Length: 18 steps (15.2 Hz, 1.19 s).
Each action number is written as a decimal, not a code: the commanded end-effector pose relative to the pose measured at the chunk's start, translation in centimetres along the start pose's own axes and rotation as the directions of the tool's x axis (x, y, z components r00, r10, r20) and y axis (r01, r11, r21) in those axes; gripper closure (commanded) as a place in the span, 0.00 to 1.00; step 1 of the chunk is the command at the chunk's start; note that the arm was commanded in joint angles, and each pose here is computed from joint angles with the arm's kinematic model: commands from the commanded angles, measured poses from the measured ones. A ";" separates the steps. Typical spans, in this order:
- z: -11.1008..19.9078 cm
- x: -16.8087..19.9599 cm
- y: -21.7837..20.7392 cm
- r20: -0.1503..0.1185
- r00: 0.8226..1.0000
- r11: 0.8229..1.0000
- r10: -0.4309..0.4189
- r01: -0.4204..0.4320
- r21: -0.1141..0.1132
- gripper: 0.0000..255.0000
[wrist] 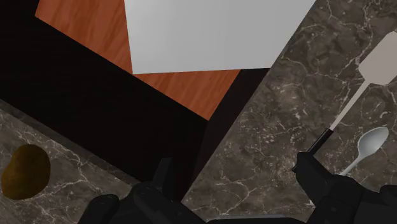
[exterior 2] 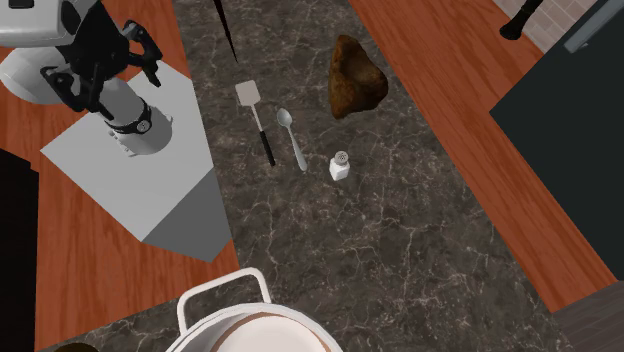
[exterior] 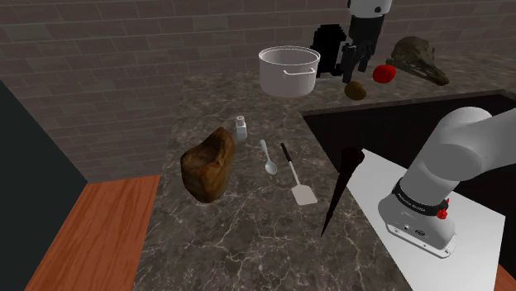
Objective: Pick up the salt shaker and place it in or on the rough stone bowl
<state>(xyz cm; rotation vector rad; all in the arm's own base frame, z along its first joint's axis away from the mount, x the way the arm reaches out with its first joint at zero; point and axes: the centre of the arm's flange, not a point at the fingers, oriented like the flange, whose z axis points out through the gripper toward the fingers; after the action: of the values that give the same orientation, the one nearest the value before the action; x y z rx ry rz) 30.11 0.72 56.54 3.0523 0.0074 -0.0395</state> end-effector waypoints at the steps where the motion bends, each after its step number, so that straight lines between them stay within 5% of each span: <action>1: 0.0 0.0 0.0 0.000 1.000 1.000 0.000 0.000 0.000 0.00; 18: 7.7 16.0 -12.8 -0.052 0.999 1.000 0.013 -0.014 -0.008 0.00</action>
<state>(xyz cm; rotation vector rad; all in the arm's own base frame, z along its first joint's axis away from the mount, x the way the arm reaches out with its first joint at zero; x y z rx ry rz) 45.03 12.07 47.47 3.0440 -0.0078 0.0354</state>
